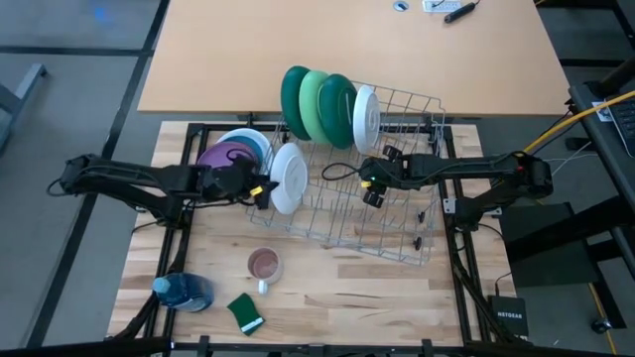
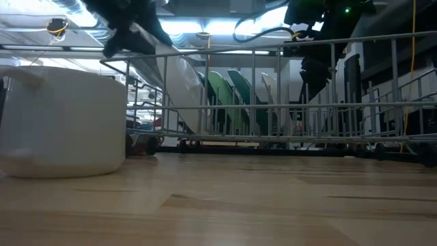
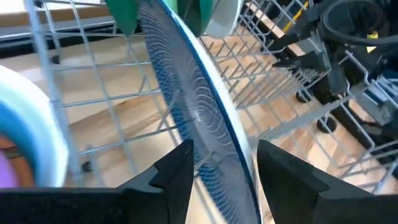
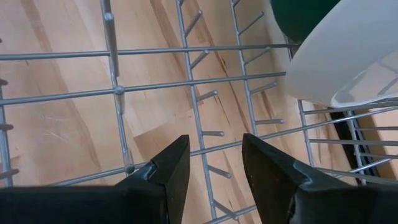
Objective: Sort dishes
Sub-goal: Put the blue plate into the dishwasher rack, then put the purple plate into the dishwasher rack
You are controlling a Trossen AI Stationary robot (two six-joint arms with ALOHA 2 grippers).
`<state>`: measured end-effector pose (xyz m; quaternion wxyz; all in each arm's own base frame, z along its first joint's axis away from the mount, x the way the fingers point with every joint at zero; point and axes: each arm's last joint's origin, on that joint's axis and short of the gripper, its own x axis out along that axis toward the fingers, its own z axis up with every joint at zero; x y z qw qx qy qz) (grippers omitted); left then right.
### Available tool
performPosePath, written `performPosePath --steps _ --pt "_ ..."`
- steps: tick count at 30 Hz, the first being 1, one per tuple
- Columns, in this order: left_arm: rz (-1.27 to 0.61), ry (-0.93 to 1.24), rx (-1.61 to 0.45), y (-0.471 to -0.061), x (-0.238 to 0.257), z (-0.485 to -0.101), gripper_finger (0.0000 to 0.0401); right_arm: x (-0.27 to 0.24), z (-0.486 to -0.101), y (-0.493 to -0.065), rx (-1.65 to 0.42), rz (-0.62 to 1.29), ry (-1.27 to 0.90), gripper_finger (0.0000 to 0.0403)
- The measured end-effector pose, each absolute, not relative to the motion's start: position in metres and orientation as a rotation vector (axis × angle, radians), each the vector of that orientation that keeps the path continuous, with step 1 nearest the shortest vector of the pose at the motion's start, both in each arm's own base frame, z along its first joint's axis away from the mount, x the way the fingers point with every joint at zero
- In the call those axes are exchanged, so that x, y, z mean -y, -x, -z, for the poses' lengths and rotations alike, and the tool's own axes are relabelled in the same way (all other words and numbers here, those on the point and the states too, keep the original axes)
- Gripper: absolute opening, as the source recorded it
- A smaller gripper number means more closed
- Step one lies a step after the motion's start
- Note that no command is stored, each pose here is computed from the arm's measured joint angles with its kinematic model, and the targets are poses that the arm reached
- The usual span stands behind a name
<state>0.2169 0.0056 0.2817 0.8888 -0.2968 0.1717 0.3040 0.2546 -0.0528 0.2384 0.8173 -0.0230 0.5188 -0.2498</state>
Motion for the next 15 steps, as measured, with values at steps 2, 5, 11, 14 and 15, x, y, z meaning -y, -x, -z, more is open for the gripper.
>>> performPosePath --steps 2,5,11,14,15 --pt "-0.629 0.599 -0.37 -0.207 -0.006 -0.286 0.0163 0.053 -0.238 -0.255 -1.106 0.532 0.049 0.0152" --pt "-0.627 0.596 -0.377 -0.192 -0.006 -0.292 0.016 0.053 -0.238 -0.255 -1.106 0.532 0.049 0.0152" --pt "-0.611 0.566 -0.354 -0.164 -0.008 -0.304 0.0162 0.053 -0.238 -0.255 -1.104 0.535 0.044 0.0152" --pt "-0.58 0.444 -0.376 -0.149 -0.008 -0.309 0.0161 0.053 -0.238 -0.255 -1.102 0.539 0.038 0.0152" --pt "-0.571 0.4 -0.39 -0.145 -0.008 -0.309 0.016 0.053 -0.238 -0.255 -1.103 0.538 0.037 0.0152"
